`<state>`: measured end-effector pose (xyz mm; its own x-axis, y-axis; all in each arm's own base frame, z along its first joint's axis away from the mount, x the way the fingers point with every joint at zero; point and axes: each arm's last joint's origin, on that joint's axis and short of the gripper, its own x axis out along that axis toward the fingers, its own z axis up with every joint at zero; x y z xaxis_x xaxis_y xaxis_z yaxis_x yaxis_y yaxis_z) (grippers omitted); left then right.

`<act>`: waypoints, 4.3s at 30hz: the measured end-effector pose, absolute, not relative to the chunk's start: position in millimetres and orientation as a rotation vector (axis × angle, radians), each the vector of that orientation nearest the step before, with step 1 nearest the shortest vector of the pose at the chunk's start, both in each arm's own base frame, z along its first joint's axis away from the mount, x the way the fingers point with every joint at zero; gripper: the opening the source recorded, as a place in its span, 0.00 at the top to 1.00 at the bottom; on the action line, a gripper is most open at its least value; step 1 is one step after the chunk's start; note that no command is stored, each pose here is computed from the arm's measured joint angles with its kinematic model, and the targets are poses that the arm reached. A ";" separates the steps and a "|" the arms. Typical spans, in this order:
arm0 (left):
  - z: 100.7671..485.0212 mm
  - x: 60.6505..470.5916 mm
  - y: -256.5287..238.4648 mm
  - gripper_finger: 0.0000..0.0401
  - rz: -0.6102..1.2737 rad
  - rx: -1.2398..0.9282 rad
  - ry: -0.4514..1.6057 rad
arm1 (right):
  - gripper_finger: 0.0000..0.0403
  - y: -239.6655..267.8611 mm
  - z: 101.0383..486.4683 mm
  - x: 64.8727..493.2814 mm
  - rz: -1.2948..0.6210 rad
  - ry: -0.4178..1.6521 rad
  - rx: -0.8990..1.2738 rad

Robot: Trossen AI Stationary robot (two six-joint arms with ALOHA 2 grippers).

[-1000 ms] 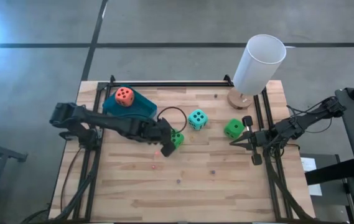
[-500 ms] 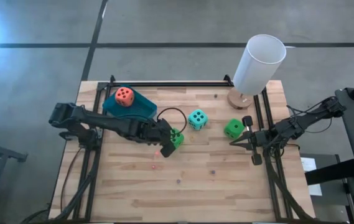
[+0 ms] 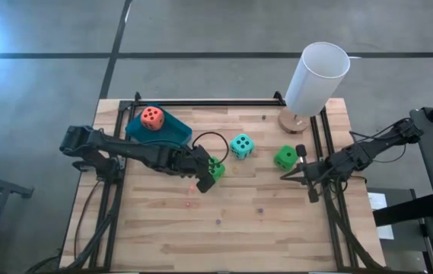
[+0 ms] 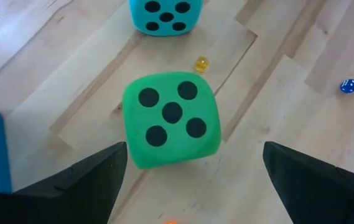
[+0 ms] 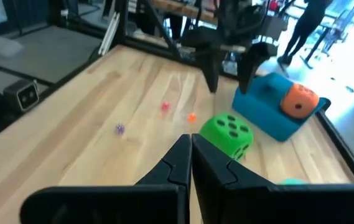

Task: Pick & Place Dice
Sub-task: Put the big green dice on the left into the blue bin

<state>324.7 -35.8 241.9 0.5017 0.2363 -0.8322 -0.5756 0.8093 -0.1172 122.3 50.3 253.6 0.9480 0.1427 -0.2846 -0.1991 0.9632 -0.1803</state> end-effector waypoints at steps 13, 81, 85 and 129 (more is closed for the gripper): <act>242.6 324.8 -35.9 0.09 0.506 -0.407 0.925 | 0.98 49.7 254.2 122.5 0.152 0.267 -0.218; 210.4 376.3 -7.8 0.12 0.580 -0.443 1.095 | 0.98 49.7 254.6 122.6 0.152 0.263 -0.221; 211.1 375.3 -7.3 0.13 0.584 -0.438 1.109 | 0.98 49.7 254.6 122.6 0.152 0.263 -0.221; 201.6 374.3 -8.5 0.11 0.542 -0.451 1.127 | 0.98 49.7 254.6 122.6 0.152 0.263 -0.221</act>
